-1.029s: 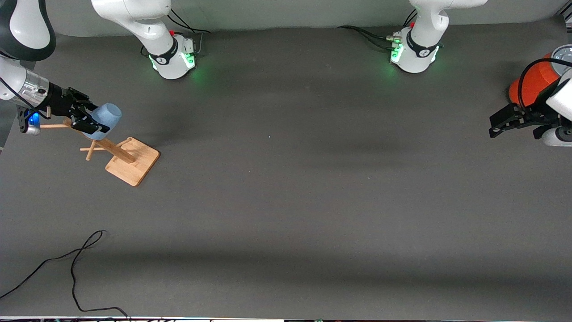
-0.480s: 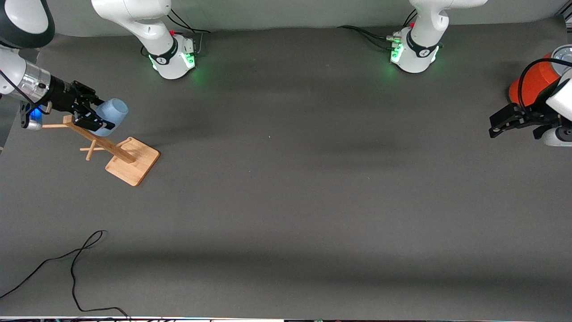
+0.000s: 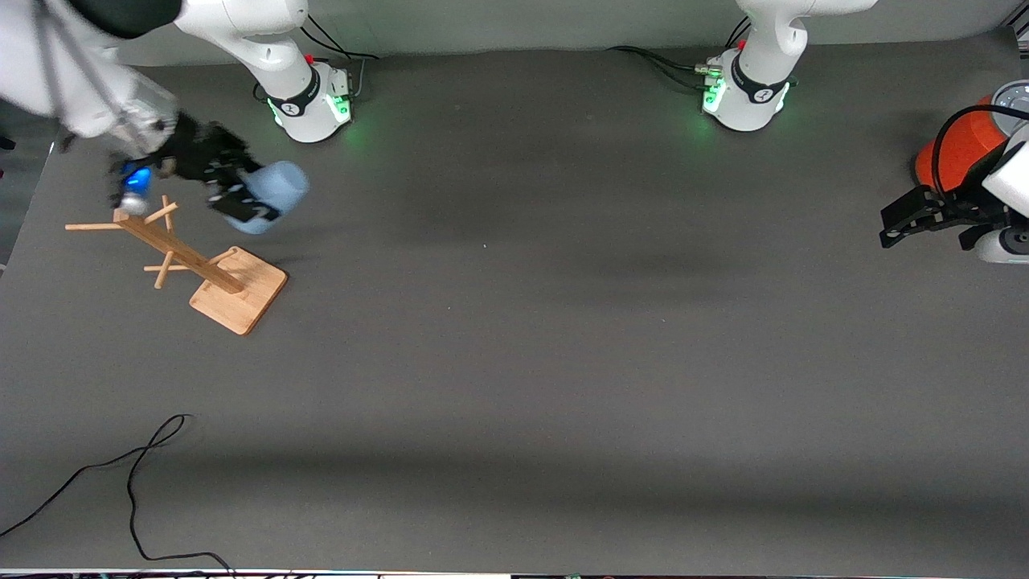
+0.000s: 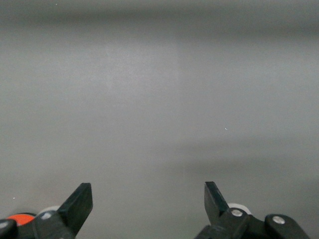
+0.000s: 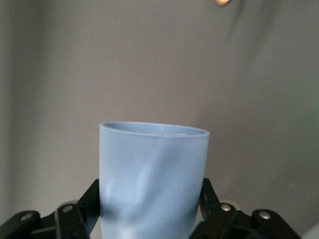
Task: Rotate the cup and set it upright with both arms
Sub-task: 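Lift the cup off the stand peg with the right gripper, then lower the cup onto the table and open the right gripper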
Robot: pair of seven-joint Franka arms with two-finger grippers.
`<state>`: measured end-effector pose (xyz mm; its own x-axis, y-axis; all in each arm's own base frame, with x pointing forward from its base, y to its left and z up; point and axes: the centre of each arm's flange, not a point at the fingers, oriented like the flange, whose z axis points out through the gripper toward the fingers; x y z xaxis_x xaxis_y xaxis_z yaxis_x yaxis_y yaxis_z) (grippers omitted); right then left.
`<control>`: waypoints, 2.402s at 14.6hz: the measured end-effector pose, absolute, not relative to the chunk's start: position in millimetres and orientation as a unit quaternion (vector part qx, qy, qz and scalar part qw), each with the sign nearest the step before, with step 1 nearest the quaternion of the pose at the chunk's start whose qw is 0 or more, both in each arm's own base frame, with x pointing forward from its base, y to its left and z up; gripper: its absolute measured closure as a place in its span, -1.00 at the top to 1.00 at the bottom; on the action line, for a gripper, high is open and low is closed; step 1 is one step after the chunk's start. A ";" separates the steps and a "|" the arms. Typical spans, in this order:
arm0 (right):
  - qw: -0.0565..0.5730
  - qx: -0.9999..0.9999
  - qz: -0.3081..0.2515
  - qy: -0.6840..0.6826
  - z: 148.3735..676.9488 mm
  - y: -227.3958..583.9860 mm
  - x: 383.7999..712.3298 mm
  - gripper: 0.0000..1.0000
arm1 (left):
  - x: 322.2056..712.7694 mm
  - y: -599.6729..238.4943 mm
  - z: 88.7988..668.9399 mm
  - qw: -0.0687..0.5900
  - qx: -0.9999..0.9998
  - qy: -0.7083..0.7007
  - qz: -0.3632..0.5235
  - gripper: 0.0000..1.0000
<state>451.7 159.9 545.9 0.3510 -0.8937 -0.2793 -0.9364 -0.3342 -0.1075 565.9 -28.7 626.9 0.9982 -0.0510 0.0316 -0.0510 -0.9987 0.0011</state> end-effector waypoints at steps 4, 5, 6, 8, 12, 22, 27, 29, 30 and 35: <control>0.129 -0.807 0.068 0.572 511.6 286.9 439.1 0.62 | 565.9 -28.8 626.9 0.001 1.000 -0.026 0.016 1.00; 0.126 -0.805 0.059 0.577 498.0 308.1 437.3 0.62 | 565.9 -28.8 626.9 0.001 1.000 -0.026 0.016 1.00; 0.119 -0.804 0.047 0.581 482.6 326.8 435.8 0.62 | 565.9 -28.9 626.9 0.001 1.000 -0.026 0.016 1.00; 0.101 -0.801 0.021 0.590 446.9 362.1 431.4 0.62 | 565.9 -28.9 626.9 0.001 1.000 -0.026 0.016 1.00; 0.066 -0.790 -0.016 0.609 361.7 421.4 421.7 0.62 | 565.9 -28.9 626.9 0.001 1.000 -0.026 0.016 1.00; 0.013 -0.772 0.022 0.635 226.9 509.3 388.4 0.62 | 566.0 -28.7 626.8 0.001 1.000 -0.026 0.016 1.00; 0.007 -0.775 0.023 0.632 210.3 514.3 385.7 0.68 | 566.0 -28.7 626.7 0.001 1.000 -0.025 0.016 1.00; 0.008 -0.775 0.021 0.631 210.3 514.3 386.5 1.00 | 566.0 -28.6 626.7 0.001 1.000 -0.025 0.016 1.00; 0.008 -0.775 0.021 0.631 210.6 514.4 386.8 1.00 | 566.0 -28.7 626.6 0.001 1.000 -0.025 0.016 1.00; 0.013 -0.775 0.015 0.631 219.6 517.5 392.6 1.00 | 565.6 -28.5 626.2 0.001 1.000 -0.024 0.013 1.00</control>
<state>392.6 517.5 219.6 0.2023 -0.9786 -0.0389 -0.9793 -0.2024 -0.0013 565.6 -28.5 626.2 0.9985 -0.0485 0.0267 -0.0486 -0.9988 0.0012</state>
